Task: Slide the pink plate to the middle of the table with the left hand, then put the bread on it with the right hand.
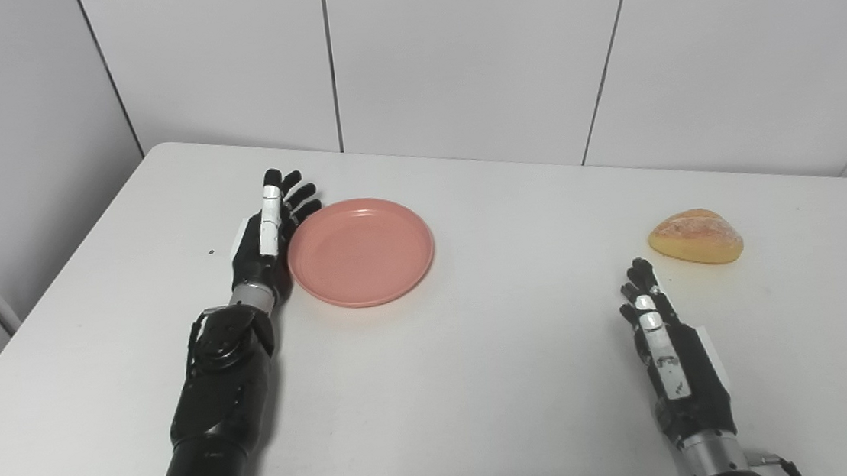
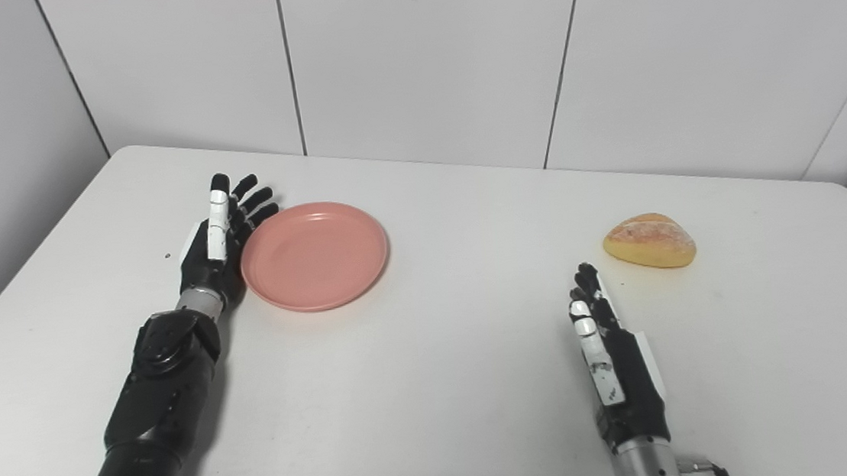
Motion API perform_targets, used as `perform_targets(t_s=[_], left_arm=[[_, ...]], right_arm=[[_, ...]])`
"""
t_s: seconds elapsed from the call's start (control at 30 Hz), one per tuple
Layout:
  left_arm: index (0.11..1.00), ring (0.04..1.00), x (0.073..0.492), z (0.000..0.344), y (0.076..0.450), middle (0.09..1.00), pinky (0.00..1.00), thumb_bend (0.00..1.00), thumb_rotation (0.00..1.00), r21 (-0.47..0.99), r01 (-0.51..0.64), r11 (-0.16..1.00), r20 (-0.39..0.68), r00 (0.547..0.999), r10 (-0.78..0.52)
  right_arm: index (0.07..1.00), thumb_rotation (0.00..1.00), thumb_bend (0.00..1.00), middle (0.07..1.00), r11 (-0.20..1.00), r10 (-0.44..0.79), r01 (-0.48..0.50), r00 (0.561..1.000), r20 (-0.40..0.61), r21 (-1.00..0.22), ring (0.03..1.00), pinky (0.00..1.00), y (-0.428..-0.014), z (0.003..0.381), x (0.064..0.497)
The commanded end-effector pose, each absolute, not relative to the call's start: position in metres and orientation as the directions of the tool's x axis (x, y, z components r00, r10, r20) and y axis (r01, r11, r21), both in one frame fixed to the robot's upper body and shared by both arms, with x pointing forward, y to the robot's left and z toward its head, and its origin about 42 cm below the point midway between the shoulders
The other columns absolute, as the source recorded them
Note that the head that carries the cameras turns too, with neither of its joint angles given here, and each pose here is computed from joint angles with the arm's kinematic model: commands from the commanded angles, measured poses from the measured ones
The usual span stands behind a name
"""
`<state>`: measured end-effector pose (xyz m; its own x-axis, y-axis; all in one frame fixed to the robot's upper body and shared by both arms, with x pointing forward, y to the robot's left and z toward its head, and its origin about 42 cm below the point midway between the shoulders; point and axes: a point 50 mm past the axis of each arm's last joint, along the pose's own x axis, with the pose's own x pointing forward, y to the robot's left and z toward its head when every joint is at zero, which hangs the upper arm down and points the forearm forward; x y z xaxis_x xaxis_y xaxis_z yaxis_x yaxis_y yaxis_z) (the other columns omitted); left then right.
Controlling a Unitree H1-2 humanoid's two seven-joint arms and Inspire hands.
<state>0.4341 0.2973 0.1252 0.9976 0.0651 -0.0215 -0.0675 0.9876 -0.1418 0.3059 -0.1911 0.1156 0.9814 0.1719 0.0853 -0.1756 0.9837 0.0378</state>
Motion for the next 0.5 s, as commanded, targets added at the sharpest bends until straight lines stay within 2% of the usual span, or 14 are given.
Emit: perform_targets(t_s=[0.0,0.47], left_arm=[[0.877,0.865,0.447,0.143,0.281,0.875,0.89,0.80,1.00,-0.144,-0.006,0.990,0.032,0.999,0.011],[0.890,0.873,0.444,0.133,0.260,0.876,0.89,0.79,1.00,-0.150,0.050,0.987,0.010,0.999,-0.049]], right_arm=[[0.982,0.88,0.65,0.996,0.983,0.172,-0.179,0.972,0.157,0.031,1.000,1.00,-0.185,0.125,0.316],[0.980,0.88,0.63,0.988,0.985,0.166,-0.170,0.973,0.163,0.014,0.993,0.99,-0.177,0.122,0.322]])
